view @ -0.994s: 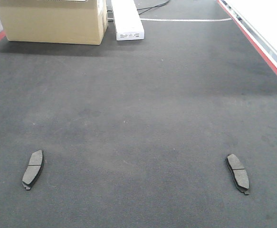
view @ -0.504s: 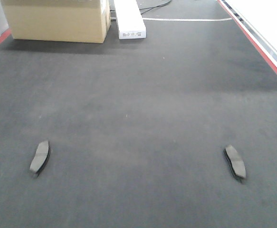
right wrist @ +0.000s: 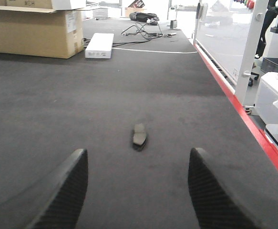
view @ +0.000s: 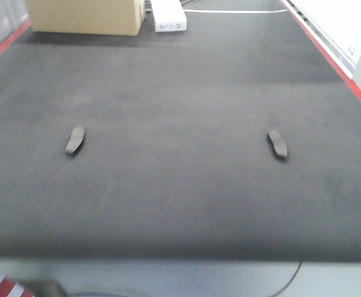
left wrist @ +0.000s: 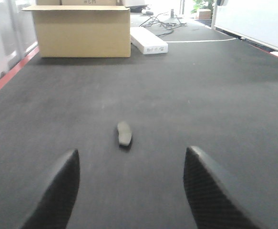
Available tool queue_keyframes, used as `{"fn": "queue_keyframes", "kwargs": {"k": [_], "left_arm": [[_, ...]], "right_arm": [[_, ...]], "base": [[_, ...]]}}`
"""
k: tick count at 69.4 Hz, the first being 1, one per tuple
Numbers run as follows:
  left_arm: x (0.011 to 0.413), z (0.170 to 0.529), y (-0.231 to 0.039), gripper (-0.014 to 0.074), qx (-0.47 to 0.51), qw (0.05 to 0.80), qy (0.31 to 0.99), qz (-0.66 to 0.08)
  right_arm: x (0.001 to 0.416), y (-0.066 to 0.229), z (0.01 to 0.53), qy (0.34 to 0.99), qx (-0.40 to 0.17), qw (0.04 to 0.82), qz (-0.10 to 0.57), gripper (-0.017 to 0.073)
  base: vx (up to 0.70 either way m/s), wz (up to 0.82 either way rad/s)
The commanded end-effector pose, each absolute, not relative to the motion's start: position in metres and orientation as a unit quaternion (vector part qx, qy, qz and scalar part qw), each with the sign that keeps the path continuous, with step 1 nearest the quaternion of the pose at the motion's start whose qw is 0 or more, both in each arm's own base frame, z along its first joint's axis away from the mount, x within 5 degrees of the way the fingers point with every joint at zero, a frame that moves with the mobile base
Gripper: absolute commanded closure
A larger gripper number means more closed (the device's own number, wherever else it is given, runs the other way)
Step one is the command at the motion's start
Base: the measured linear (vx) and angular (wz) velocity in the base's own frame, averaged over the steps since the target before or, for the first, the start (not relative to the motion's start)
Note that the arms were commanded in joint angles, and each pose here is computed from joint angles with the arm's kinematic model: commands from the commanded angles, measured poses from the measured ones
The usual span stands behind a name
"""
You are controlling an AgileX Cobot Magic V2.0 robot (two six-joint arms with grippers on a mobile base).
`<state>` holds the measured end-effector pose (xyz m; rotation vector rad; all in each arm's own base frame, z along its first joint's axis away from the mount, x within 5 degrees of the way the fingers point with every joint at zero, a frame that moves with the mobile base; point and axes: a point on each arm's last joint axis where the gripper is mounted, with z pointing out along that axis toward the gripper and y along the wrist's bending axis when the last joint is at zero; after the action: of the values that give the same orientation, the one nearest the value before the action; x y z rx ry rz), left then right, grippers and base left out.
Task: Move and align brake pads A on conveyor
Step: 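Raise the right gripper and back the base away from the conveyor, then turn the base away from the conveyor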
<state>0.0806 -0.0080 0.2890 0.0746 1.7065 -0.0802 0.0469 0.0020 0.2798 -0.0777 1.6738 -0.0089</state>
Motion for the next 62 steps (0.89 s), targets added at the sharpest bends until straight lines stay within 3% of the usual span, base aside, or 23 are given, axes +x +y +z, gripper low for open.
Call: {"fn": "queue_keyframes", "kwargs": {"k": [1,62], "left_arm": [[0.0819,0.3034,-0.0084,0.0132,0.029,0.689,0.723,-0.042],[0.0815,0.3035,-0.0084,0.0132,0.029,0.689,0.723,-0.042]], "right_arm": [[0.048,0.0015,0.2946,0.713,-0.035,0.7,-0.012,0.0125],[0.048,0.0015,0.2946,0.713,-0.035,0.7,-0.012,0.0125]], "base": [[-0.45,0.11],[-0.4,0.0]]}}
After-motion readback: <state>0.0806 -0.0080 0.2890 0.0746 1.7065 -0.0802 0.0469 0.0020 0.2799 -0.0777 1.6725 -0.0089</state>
